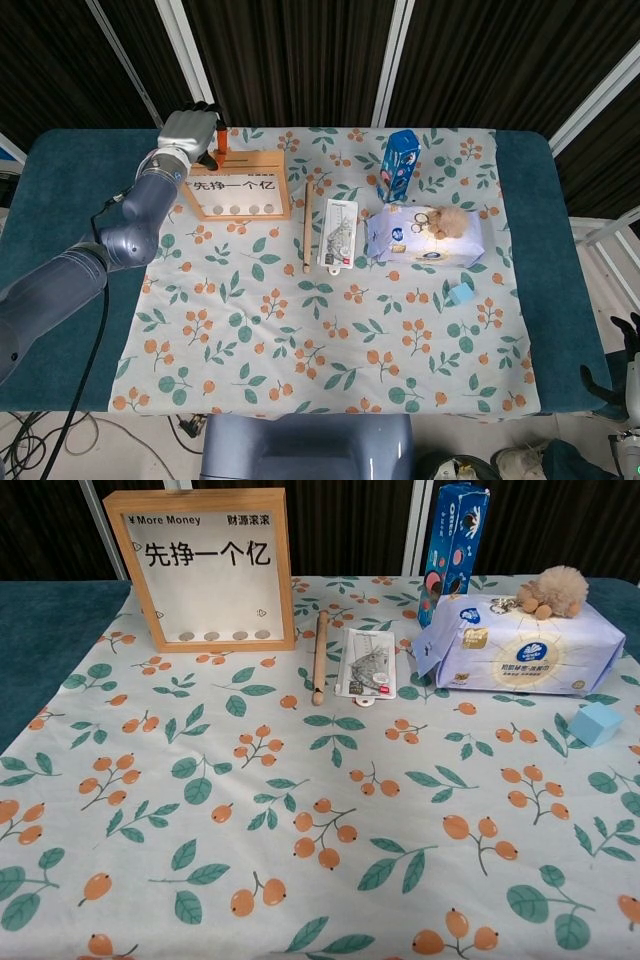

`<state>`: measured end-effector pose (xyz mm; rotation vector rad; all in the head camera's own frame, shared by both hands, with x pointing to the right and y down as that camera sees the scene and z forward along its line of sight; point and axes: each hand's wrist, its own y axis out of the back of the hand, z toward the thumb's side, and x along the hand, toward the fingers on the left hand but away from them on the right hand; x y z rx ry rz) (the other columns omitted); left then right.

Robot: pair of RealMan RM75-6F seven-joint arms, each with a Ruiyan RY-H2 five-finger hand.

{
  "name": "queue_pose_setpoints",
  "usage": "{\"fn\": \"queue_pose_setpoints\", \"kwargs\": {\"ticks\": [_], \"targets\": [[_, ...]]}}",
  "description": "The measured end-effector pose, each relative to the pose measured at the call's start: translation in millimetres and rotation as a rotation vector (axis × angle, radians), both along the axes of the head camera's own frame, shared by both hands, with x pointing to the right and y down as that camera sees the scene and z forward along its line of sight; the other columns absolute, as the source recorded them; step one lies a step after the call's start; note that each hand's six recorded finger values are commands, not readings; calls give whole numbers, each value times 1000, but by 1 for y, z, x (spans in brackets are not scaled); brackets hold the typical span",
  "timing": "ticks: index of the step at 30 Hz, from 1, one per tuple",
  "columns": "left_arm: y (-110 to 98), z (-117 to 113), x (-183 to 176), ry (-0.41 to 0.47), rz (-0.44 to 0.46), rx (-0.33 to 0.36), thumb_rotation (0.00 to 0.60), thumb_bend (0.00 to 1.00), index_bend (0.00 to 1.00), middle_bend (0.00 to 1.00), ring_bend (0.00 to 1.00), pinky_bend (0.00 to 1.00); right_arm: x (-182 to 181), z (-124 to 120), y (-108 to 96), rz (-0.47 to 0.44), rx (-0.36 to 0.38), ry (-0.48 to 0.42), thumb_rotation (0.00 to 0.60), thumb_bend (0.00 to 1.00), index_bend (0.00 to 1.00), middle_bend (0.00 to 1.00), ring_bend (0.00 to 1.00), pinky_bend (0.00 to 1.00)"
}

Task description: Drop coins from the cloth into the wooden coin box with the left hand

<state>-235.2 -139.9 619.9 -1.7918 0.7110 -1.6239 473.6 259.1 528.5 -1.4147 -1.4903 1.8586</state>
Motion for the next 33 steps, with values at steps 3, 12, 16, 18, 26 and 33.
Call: {"fn": "queue_pose_setpoints", "kwargs": {"ticks": [3, 12, 16, 18, 26, 33], "targets": [[1, 2, 1, -1, 6, -1, 600, 510, 614, 93, 0, 0, 0, 0, 0, 0, 0, 0, 600, 369, 174, 46, 0, 0], [4, 6, 4, 3, 17, -10, 600, 486, 610, 92, 0, 0, 0, 0, 0, 0, 1, -1, 600, 369, 174, 46, 0, 0], [4, 7, 4, 2, 20, -12, 600, 465, 607, 90, 0, 0, 0, 0, 0, -1, 2, -2, 600, 369, 174, 46, 0, 0], [4, 7, 5, 3, 22, -12, 600, 463, 605, 89, 0, 0, 0, -1, 0, 0, 2, -2, 600, 369, 174, 46, 0, 0], [5, 6, 7, 2, 32, -13, 600, 407, 600, 87, 0, 0, 0, -1, -1, -1, 2, -3, 600, 370, 174, 46, 0, 0], [4, 5, 7, 3, 30, -7, 600, 407, 599, 87, 0, 0, 0, -1, 0, 1, 2, -3, 600, 369, 174, 46, 0, 0]]}}
